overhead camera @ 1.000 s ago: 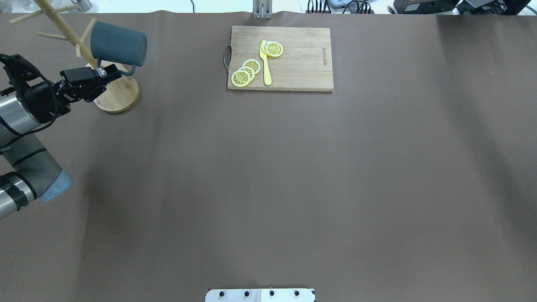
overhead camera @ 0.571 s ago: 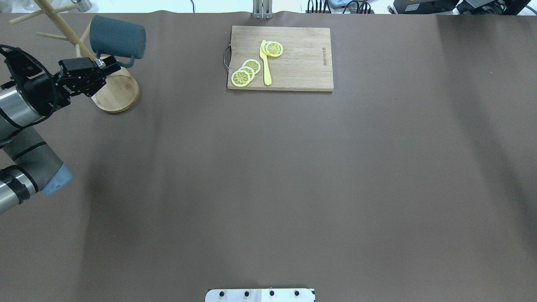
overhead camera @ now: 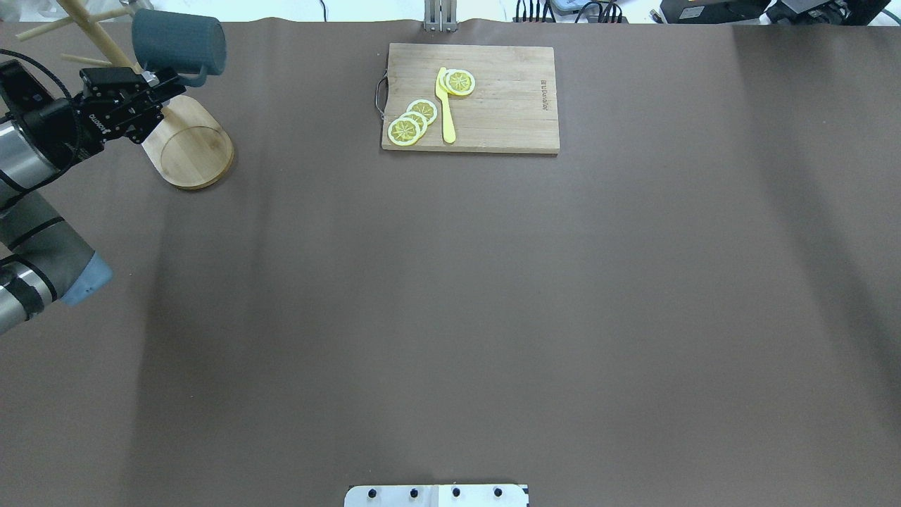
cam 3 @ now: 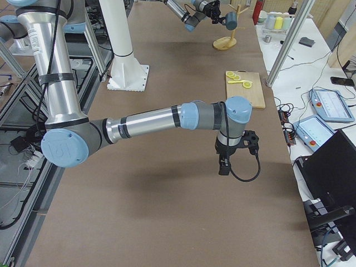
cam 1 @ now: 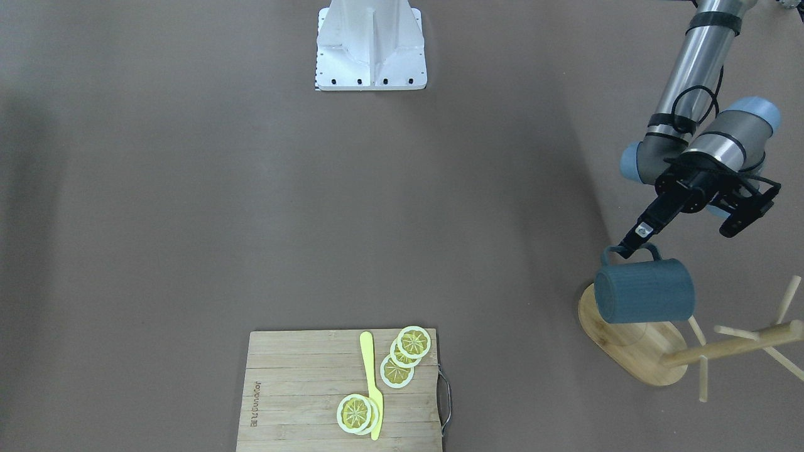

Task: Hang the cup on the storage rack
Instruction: 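Guide the mug handle over a rack peg with the left gripper, then lower the mug handle onto the peg and open the left gripper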

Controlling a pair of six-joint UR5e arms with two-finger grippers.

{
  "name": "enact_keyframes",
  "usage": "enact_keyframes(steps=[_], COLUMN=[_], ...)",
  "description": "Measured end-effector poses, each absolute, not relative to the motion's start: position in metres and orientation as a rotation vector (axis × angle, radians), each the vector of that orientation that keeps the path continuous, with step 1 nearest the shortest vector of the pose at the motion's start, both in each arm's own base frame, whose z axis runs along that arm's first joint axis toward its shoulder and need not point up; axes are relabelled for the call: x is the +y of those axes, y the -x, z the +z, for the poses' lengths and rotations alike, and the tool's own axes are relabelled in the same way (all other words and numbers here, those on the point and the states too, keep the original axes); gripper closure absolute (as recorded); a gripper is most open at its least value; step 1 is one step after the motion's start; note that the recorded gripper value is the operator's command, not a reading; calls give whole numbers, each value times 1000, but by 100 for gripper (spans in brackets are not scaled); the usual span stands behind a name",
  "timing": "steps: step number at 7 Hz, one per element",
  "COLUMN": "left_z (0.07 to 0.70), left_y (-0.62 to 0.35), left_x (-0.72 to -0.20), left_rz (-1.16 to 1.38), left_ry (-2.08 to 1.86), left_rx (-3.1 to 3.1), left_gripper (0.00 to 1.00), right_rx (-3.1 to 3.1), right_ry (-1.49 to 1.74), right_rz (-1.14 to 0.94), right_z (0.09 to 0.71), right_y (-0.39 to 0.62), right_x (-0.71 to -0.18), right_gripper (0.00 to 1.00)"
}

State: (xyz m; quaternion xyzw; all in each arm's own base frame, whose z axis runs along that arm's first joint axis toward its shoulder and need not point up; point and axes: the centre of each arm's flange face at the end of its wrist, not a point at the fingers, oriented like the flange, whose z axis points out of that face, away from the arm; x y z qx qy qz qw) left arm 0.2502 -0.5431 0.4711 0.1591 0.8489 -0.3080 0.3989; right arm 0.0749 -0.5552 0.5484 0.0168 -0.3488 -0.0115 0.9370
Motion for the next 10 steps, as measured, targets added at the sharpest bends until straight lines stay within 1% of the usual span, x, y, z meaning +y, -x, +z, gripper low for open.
enact_keyframes(steps=[3, 6, 10], left_z=[466, 463, 473], left_y=[-224, -223, -222], left_x=[-567, -585, -584], left_rz=[-929, -1076, -1150], left_ry=[-262, -131, -9], left_rx=[2218, 2281, 2300], left_gripper=[100, 100, 100], right_rx=[-721, -721, -724], right_ry=[-54, -63, -59], right_rz=[-11, -9, -4], right_z=[537, 533, 528], right_y=[-80, -81, -83], right_x=[-545, -544, -541], right_gripper=[0, 0, 0])
